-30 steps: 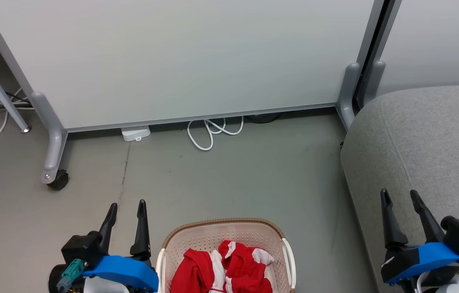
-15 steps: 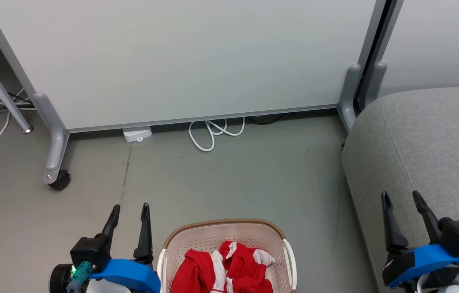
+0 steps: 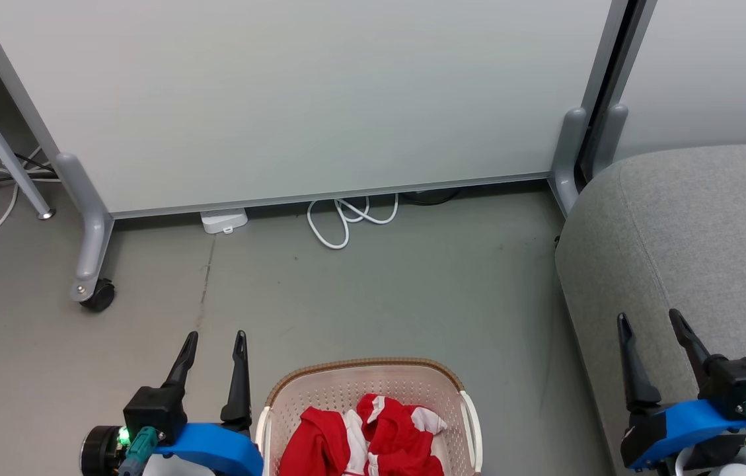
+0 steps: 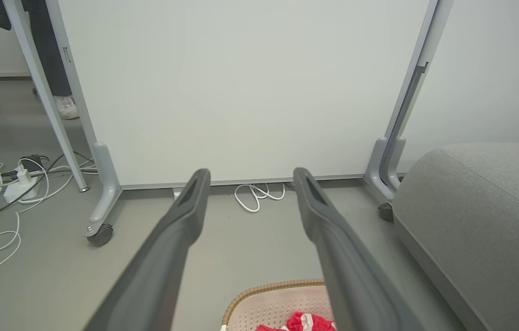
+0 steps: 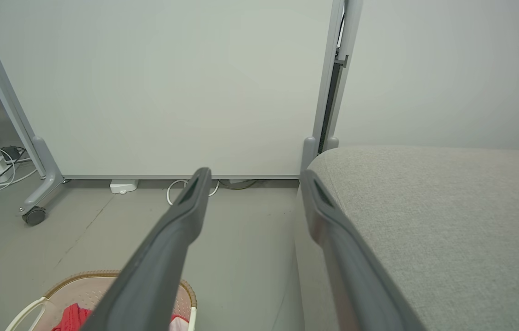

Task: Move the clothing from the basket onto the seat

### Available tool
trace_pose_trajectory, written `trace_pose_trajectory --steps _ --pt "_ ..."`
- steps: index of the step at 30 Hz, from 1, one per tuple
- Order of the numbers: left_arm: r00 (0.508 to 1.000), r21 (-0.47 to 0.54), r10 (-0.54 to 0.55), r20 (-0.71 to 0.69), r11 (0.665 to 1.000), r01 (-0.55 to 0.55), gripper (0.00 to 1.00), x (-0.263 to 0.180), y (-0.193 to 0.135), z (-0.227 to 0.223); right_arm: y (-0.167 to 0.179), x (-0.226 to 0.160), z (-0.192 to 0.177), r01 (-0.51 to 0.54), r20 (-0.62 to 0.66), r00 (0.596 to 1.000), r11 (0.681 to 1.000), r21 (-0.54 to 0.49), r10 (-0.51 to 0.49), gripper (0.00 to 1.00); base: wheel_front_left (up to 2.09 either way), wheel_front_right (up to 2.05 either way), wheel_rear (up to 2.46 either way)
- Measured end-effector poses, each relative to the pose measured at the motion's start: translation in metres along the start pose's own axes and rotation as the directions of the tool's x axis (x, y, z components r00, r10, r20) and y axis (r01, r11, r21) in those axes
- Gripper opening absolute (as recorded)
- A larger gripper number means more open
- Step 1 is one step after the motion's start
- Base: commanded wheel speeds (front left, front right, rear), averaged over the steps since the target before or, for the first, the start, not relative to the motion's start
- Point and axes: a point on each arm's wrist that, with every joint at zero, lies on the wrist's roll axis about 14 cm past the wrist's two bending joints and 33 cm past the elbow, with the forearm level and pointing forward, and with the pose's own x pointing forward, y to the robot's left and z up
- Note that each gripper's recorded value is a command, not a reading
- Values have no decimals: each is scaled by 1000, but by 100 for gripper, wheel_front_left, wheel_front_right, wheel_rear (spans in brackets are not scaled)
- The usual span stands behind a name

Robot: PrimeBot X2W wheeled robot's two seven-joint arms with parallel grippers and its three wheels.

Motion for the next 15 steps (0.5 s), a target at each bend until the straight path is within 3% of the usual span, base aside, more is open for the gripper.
trace_pose_trajectory --steps 15 --pt "1000 -8 -7 -13 1000 7 100 1 -3 -4 1 -1 -3 -2 -8 1000 1000 5 3 100 0 0 0"
